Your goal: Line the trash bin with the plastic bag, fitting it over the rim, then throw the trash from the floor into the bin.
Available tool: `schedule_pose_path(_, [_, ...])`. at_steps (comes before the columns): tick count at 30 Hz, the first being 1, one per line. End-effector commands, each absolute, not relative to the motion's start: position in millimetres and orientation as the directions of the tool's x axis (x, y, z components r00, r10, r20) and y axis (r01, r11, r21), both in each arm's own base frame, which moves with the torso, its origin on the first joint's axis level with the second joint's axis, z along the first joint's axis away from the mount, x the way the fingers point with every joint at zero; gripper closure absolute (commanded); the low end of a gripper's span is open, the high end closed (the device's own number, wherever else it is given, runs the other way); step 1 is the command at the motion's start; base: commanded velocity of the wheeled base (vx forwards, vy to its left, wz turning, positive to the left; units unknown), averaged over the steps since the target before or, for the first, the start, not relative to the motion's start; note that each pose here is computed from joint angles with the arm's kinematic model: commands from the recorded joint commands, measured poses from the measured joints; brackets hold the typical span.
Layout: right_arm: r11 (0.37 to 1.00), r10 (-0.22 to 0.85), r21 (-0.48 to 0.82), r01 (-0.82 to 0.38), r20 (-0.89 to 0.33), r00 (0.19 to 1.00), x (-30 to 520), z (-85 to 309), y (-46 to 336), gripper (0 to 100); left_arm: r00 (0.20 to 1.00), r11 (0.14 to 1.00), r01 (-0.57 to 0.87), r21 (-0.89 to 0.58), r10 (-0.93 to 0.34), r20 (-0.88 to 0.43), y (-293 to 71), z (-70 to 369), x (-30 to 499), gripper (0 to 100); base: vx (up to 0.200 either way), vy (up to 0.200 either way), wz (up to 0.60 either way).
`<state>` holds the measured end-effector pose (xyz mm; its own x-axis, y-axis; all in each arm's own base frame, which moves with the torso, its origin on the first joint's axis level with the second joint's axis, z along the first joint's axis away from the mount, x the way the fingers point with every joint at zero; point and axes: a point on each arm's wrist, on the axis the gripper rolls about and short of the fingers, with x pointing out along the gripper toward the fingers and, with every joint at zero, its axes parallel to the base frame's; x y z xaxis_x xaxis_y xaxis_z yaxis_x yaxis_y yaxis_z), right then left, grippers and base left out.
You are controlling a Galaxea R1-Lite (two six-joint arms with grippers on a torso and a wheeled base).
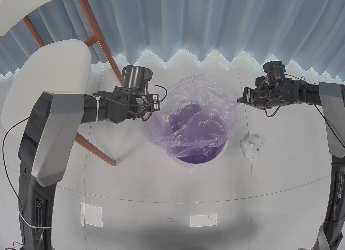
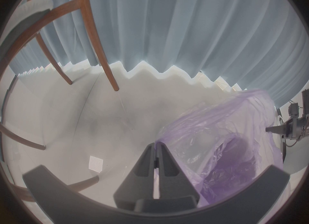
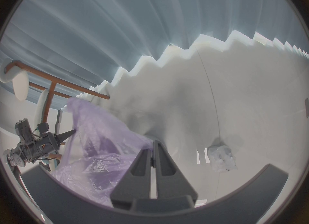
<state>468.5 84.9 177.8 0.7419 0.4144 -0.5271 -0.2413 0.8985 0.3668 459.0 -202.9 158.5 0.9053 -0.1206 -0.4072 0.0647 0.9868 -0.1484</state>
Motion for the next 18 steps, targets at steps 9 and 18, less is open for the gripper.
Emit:
schedule_pose_path(9, [0.912, 0.381, 0.366, -0.186, -0.585, 0.716, 486, 138, 73, 100, 0.882, 0.988, 0.068, -0.139, -0.124, -0.454, -213, 123, 470, 100, 0.000, 0.000, 0.00])
schedule_pose_path(18, [0.916, 0.378, 0.363, -0.170, -0.643, 0.666, 492, 109, 86, 100, 0.809, 0.997, 0.035, -0.075, -0.072, -0.583, -207, 81, 475, 100, 0.000, 0.000, 0.00])
